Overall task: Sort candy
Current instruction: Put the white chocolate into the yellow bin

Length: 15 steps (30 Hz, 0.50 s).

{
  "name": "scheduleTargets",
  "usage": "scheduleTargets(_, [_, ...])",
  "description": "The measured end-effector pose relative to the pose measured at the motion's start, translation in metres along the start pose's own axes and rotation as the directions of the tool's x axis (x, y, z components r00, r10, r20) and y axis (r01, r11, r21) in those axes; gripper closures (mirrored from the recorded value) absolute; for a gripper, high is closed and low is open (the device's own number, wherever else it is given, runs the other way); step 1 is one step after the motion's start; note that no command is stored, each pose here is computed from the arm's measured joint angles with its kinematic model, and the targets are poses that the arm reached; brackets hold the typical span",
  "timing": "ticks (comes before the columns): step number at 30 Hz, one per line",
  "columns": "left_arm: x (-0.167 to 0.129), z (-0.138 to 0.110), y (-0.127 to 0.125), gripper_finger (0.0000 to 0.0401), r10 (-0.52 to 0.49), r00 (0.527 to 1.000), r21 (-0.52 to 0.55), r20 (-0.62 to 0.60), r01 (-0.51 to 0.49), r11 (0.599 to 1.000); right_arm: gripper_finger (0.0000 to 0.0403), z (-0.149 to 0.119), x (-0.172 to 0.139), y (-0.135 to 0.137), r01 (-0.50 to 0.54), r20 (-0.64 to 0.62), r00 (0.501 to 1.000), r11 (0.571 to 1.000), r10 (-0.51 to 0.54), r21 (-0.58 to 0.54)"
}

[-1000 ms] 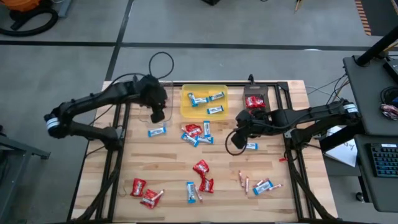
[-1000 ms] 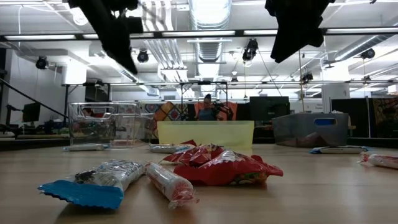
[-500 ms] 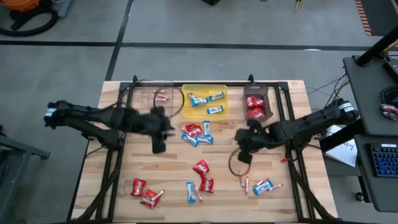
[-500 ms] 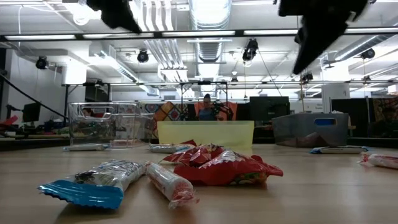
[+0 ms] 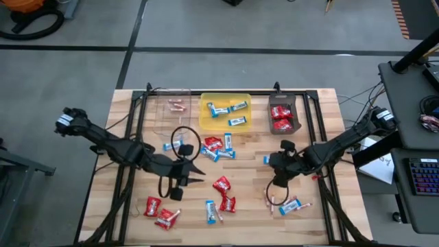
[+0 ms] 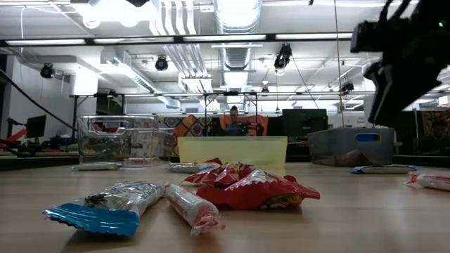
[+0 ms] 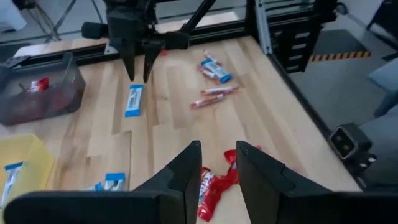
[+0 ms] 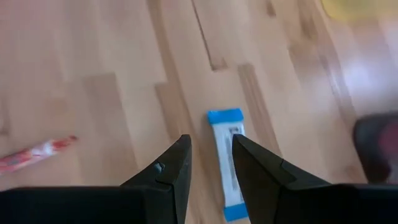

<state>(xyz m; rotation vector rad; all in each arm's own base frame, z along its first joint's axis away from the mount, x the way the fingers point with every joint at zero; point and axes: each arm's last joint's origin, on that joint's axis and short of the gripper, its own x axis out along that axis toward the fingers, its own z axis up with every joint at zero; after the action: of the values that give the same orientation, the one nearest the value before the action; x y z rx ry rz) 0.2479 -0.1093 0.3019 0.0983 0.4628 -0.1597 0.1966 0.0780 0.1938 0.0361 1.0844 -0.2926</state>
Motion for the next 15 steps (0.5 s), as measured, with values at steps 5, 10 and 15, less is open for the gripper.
scheduleTargets(5, [0.015,-0.007,-0.003,0.0317,0.022,0.999,0.012,-0.041,-0.022,1.0,0.0291,-0.018,0.013,-0.006,0.038,-0.038,0.999,0.999,-0.038,0.004])
scheduleTargets(10, [0.025,-0.009,-0.006,0.0317,0.024,0.999,0.023,-0.04,-0.023,0.999,0.0291,-0.031,0.023,-0.012,0.089,-0.063,0.994,0.996,-0.088,0.013])
scheduleTargets(15, [0.028,-0.009,-0.006,0.0317,0.024,0.999,0.021,-0.036,-0.024,0.999,0.0291,-0.034,0.027,-0.014,0.086,-0.055,0.995,0.996,-0.085,0.008])
